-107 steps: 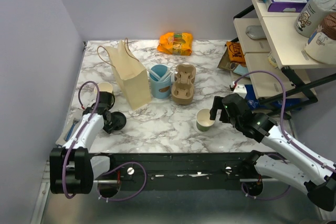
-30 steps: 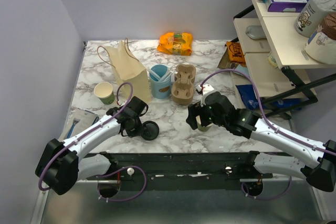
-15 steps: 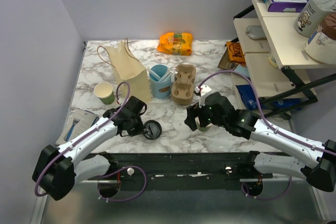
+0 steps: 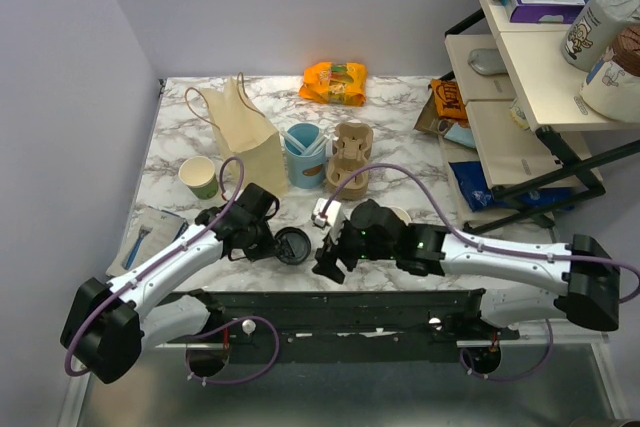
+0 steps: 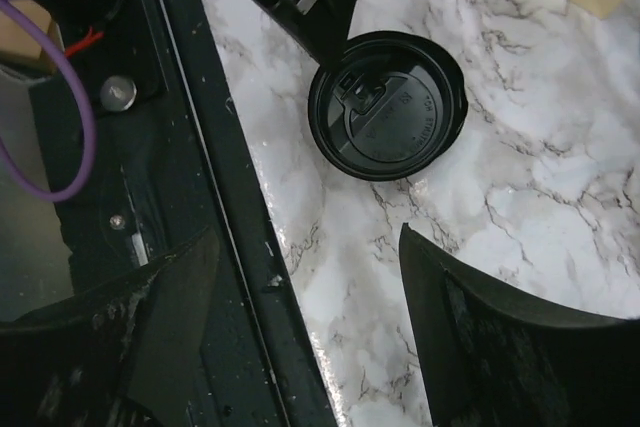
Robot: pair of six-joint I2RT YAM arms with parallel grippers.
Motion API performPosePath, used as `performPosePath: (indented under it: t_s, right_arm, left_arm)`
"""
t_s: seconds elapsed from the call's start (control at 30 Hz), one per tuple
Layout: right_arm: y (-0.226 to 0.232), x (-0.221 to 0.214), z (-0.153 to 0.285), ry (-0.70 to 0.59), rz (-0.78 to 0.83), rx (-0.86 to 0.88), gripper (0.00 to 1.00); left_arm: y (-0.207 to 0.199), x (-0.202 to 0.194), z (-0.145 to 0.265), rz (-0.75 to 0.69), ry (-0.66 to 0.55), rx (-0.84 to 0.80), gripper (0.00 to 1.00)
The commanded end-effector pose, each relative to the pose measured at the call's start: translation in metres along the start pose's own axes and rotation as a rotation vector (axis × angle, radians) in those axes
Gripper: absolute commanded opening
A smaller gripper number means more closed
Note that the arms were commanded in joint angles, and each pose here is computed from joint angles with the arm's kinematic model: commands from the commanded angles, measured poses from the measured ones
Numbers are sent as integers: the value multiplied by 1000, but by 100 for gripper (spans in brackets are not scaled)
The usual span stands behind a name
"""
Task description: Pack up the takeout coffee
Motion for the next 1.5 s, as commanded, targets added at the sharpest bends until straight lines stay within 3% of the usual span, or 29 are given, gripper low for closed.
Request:
performPosePath:
  t_s: [0.0, 0.07, 0.13, 0.23, 0.37, 0.67, 0.9, 1.47]
  right_arm:
    - [18, 18, -19, -69, 152, 113, 81]
    - [27, 2, -23, -54, 317, 217, 75]
    - [31, 7, -28, -126, 436, 255, 74]
    - [35, 4, -40, -155, 539, 295, 69]
    - [38, -8, -56, -56, 653, 321, 62]
    - [30, -13, -69, -40, 707, 219, 62]
    - [28, -17, -71, 44, 793, 158, 58]
    - [20, -22, -73, 86, 815, 83, 50]
  left_arm:
    - [-11, -3, 7, 31, 35, -38, 0]
    - [-12, -3, 7, 36, 42, -41, 0]
    - [-14, -3, 8, 40, 49, -48, 0]
    - [-14, -5, 10, 48, 68, -33, 0]
    - [-7, -12, 13, 57, 104, 1, 0]
    - [-18, -8, 32, 39, 94, -67, 0]
    - [-15, -14, 43, 9, 126, -60, 0]
    - [-22, -15, 65, 17, 89, -153, 0]
Point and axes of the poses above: each gripper's point midway between its finger pads, its own z axis back along the fingers, its own y axis along the line the jaws close on, x = y × z, the point moved 2 cm from there along z, back along the fingers, and after that the axes turned 15 degrees about -z, right-handed, at the moved point
